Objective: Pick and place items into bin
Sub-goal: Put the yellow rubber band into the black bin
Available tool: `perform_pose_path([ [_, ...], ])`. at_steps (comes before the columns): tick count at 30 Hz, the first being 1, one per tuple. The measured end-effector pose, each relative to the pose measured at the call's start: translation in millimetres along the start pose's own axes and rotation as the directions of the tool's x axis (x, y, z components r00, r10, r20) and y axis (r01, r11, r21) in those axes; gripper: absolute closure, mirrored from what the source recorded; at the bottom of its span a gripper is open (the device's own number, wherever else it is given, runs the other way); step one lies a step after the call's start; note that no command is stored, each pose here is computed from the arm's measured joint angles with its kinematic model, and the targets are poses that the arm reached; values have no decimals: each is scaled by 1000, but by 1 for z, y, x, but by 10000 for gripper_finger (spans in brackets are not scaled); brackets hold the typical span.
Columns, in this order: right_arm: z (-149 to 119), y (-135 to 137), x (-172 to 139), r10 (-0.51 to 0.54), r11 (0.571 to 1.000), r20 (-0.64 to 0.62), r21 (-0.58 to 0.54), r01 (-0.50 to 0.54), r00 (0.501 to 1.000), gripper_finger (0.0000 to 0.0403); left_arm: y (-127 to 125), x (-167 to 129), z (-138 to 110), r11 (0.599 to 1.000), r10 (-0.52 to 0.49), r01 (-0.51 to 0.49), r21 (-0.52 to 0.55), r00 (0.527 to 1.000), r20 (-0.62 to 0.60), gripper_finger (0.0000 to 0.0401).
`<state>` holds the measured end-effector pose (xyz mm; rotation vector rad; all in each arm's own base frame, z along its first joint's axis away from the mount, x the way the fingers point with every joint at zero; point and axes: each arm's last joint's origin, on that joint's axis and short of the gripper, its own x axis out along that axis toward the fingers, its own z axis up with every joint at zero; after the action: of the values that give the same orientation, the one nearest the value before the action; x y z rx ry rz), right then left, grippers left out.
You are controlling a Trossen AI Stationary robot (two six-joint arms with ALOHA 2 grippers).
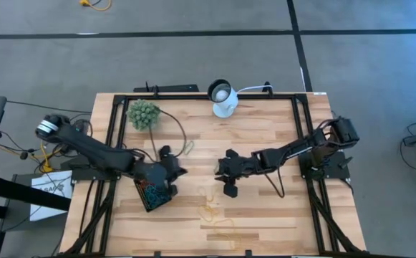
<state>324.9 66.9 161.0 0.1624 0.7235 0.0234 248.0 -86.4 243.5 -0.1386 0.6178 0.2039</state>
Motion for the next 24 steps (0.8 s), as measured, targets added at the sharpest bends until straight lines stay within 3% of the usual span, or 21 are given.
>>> perform_pose_path([
  [5, -14, 12, 0, 8, 1000, -59, -16, -9, 998, 321, -11, -60, 5, 998, 15, -27, -58, 982, -189, 401],
  [10, -17, 19, -1, -39, 999, -37, -39, 37, 999, 321, -27, -94, -6, 987, -6, -44, -156, 953, -302, 401],
  [14, -17, 18, -1, -60, 998, -31, -33, 59, 998, 321, -44, -98, -26, 978, -24, -51, -202, 935, -353, 401],
  [19, -17, 18, -1, -60, 998, -26, -23, 59, 998, 321, -60, -80, -56, 969, 85, -171, -178, 909, -408, 401],
  [24, -17, 18, -1, -60, 998, -27, -23, 60, 998, 321, -71, -54, -80, 943, 192, -302, -138, 835, -515, 396],
])
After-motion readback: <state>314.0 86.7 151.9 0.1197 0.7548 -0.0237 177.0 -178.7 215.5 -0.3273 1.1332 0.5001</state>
